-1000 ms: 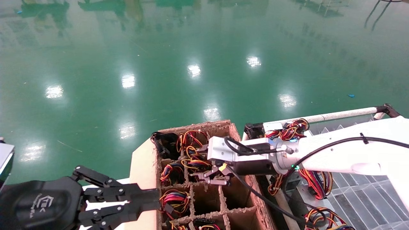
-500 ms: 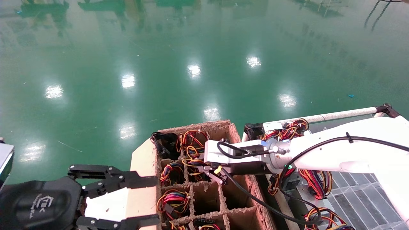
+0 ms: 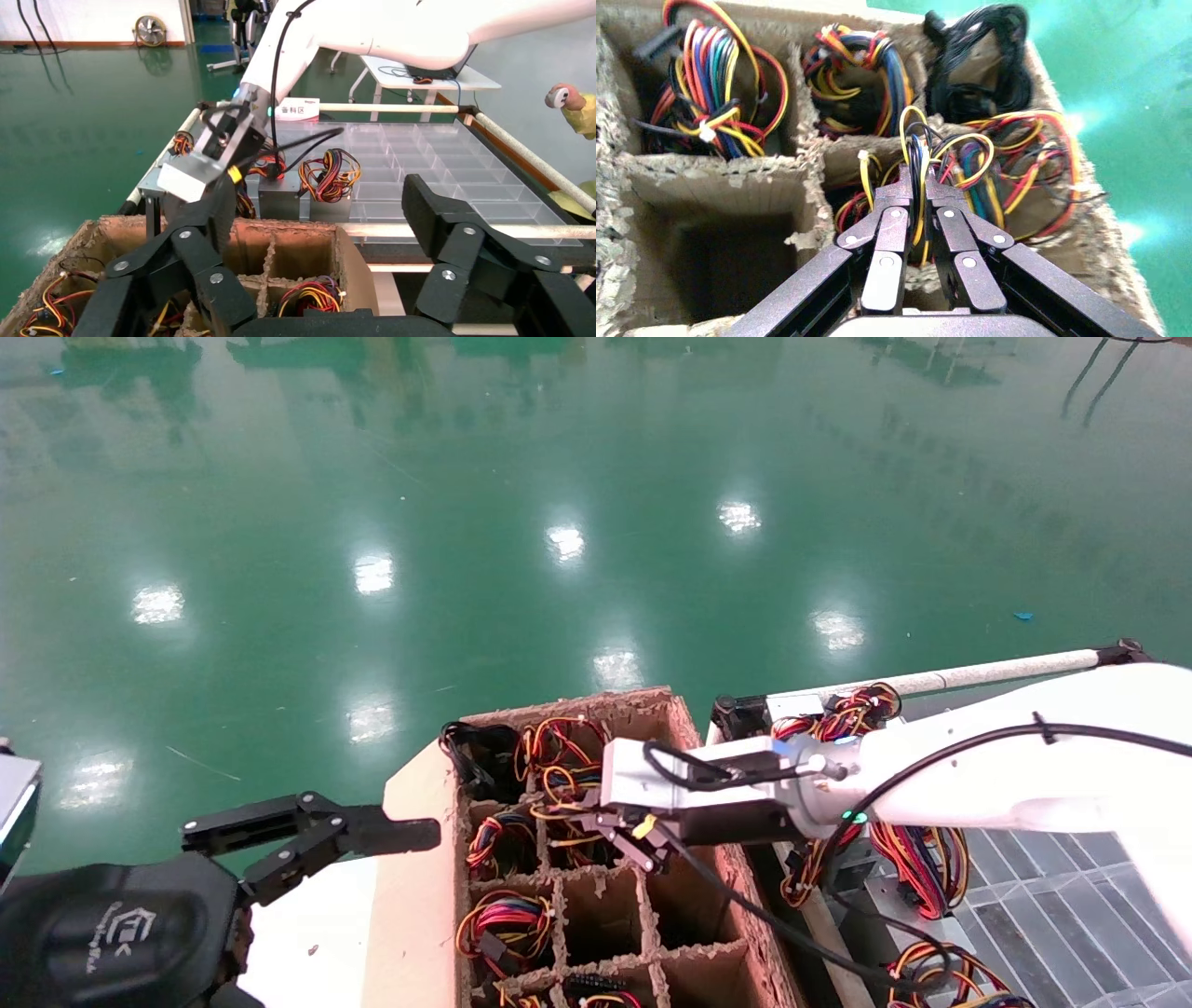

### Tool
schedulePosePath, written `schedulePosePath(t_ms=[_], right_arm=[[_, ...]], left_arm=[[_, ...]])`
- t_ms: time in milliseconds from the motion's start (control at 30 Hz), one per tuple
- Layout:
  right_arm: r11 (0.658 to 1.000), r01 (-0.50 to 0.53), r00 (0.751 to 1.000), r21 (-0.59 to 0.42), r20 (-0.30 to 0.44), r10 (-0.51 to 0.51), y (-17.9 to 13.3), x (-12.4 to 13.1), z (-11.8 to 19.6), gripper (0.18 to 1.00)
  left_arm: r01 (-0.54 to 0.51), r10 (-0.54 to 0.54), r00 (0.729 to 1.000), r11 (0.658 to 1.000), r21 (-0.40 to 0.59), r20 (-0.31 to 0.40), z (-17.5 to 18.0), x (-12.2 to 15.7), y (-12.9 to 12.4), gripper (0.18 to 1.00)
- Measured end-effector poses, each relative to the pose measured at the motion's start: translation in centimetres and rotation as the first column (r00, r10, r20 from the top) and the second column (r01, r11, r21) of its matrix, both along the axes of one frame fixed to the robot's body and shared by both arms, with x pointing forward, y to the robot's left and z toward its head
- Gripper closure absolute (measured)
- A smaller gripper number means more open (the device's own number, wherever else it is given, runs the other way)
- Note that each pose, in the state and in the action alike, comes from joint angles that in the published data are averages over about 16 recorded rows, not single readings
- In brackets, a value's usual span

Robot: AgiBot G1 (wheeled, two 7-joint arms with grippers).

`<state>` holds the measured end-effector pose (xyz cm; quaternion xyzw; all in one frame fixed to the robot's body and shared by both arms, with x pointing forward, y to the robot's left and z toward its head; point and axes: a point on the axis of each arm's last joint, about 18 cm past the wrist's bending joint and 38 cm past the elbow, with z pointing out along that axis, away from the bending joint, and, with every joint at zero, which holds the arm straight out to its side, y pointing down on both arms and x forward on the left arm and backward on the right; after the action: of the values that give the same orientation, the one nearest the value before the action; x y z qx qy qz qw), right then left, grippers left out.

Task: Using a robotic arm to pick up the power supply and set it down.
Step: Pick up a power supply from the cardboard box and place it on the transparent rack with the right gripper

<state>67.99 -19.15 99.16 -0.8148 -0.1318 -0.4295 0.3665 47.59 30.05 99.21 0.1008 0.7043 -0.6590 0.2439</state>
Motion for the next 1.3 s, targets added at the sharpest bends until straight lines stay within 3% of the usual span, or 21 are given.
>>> schedulePosePath(t_ms=[200,600,933,1300], right_arm=[[0.998,-0.019,0.999,0.055,0.031,0.018,-0.8,-1.5,2.3,0.976],[0.977,-0.08,0.984,0.195,0.174,0.045,-4.1,-6.8,9.7,0.978],[0.959,-0.082,0.956,0.272,0.294,-0.001,-9.4,-12.3,15.9,0.978],[0.962,0.049,0.915,0.269,0.374,-0.151,-17.4,-16.3,19.8,0.979]], left_arm=[[0.0,0.0,1.0,1.0,0.0,0.0,0.0,0.0,0.0,0.298],[0.0,0.0,1.0,1.0,0.0,0.0,0.0,0.0,0.0,0.195],[0.0,0.0,1.0,1.0,0.0,0.0,0.0,0.0,0.0,0.184],[0.0,0.0,1.0,1.0,0.0,0.0,0.0,0.0,0.0,0.184]])
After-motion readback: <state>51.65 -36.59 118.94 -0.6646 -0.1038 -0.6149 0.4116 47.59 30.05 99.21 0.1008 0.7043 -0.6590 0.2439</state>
